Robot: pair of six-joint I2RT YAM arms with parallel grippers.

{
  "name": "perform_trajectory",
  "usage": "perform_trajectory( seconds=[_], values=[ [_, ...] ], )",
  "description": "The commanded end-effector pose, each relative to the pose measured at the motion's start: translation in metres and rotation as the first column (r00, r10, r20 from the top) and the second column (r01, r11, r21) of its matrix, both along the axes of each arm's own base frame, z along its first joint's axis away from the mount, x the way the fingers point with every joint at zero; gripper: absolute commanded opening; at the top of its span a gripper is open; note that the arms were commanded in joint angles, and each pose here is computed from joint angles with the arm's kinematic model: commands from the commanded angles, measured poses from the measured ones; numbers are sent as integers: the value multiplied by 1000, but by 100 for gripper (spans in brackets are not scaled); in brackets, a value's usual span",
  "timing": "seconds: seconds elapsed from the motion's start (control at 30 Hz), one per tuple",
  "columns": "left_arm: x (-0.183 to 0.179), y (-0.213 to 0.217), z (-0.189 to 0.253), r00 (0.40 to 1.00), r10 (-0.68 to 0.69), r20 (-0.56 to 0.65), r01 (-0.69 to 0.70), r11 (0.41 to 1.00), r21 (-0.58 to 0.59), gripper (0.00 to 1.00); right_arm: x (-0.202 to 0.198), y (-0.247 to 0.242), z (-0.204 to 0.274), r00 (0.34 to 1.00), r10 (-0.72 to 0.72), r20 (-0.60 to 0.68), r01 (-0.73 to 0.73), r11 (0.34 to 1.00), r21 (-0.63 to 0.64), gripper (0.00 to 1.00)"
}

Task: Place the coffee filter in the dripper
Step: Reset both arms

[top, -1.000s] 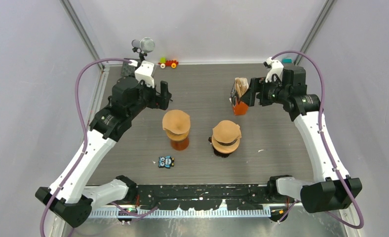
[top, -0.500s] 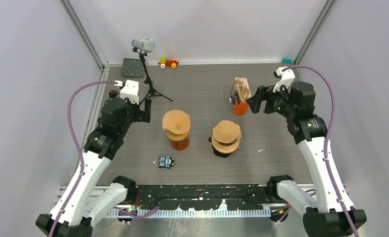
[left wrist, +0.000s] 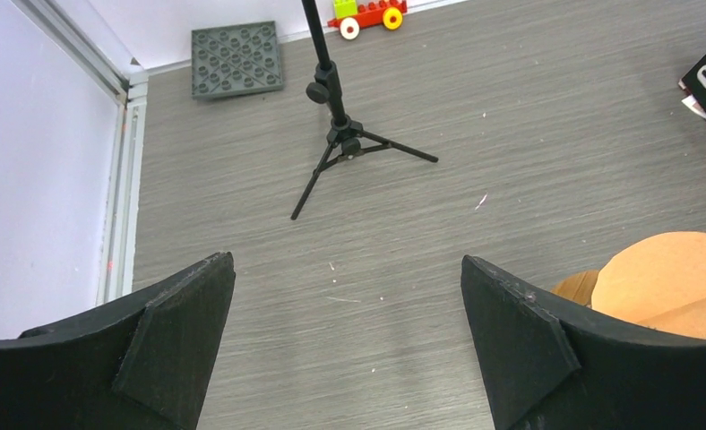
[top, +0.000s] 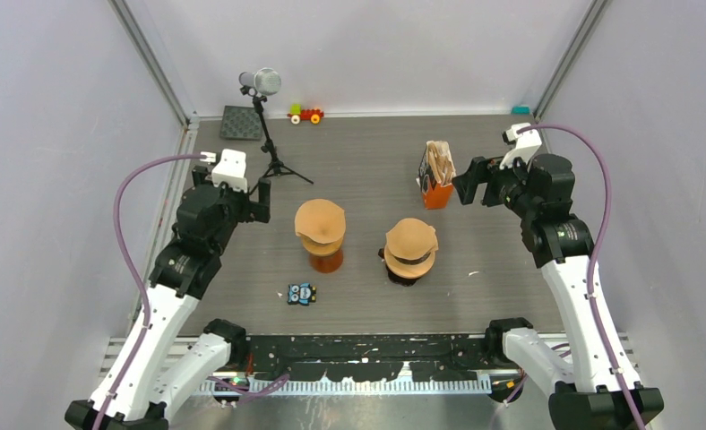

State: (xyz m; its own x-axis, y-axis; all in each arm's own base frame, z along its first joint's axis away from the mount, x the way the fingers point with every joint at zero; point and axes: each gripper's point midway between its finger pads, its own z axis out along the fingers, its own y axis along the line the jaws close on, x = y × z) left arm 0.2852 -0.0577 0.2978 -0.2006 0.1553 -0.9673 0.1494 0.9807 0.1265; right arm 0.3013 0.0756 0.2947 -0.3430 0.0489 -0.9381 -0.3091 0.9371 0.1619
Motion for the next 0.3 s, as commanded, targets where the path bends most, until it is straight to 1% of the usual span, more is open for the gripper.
perform_trajectory(
  seconds=[0.0,0.27],
  values=[
    [7,-2,8,999,-3,43,4,1000,-29,100,4,-3,19,997,-15,82,15,1000,-1,87],
    [9,-6,1,999,-18,26,19,999,-34,100,3,-2,20,997,-9,82,9,1000,1,87]
  ],
)
